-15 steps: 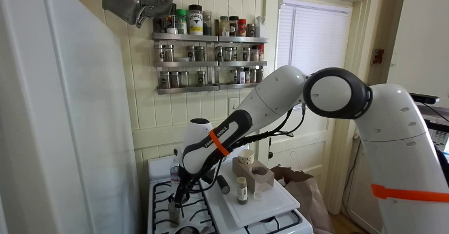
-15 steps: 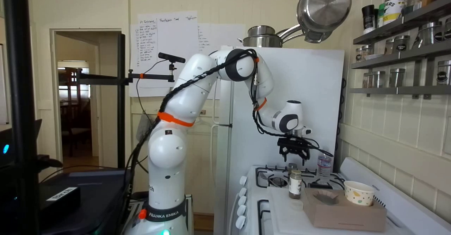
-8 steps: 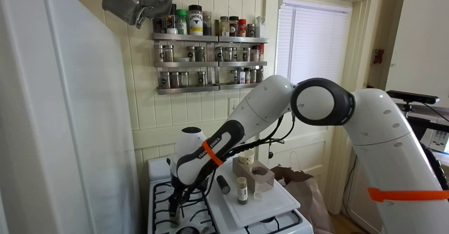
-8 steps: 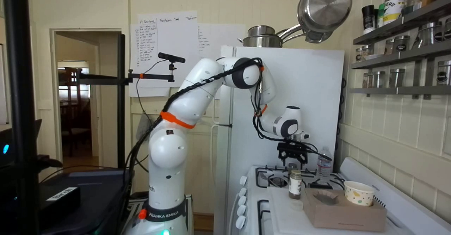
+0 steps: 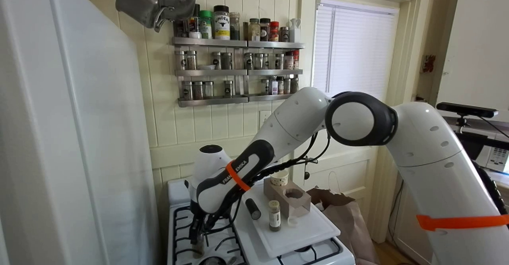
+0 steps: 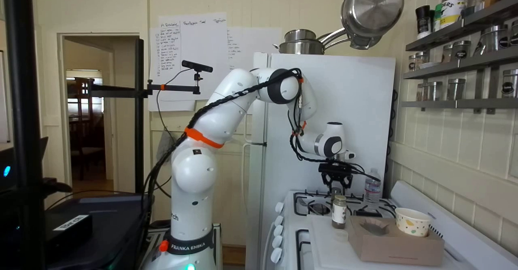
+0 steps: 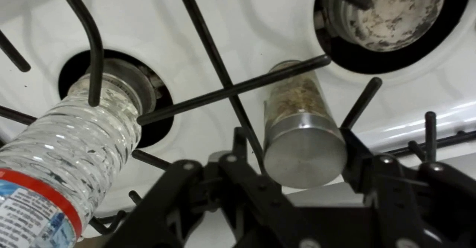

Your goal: Move one glass jar on the left to the right side of the stove.

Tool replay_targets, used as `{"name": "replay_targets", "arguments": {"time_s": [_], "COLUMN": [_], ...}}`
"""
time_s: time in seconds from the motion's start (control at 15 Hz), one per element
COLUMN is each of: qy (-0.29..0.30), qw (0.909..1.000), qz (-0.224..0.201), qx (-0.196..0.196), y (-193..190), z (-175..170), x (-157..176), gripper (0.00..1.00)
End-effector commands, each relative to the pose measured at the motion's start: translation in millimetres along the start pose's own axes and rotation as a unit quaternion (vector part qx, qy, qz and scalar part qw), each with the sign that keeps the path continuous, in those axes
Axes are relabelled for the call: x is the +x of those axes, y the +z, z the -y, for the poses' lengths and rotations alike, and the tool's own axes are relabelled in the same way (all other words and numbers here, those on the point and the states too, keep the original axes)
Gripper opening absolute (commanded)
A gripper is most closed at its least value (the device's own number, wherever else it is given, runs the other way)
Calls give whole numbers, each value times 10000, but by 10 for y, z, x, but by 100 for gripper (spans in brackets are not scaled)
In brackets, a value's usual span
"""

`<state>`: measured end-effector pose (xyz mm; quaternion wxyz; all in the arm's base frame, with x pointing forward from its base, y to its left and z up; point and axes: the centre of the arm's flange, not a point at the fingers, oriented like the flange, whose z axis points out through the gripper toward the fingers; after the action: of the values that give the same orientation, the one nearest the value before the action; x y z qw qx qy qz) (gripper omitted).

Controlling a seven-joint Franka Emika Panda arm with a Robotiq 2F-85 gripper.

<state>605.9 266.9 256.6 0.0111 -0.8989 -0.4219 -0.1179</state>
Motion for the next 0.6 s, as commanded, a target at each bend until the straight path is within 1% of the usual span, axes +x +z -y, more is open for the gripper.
{"name": "replay_targets", "arguments": {"time_s": [0.0,0.07,0.4,0.53], "qy": [72,74,23,-48], "qw": [9996,9996,9994,9995], "qz": [246,267,320,237], "qx": [-88,-99,-132,-194], "y": [24,12,-92,-176], "z": [51,63,203,268], "x": [78,87,138,162], "gripper": [31,25,25,25]}}
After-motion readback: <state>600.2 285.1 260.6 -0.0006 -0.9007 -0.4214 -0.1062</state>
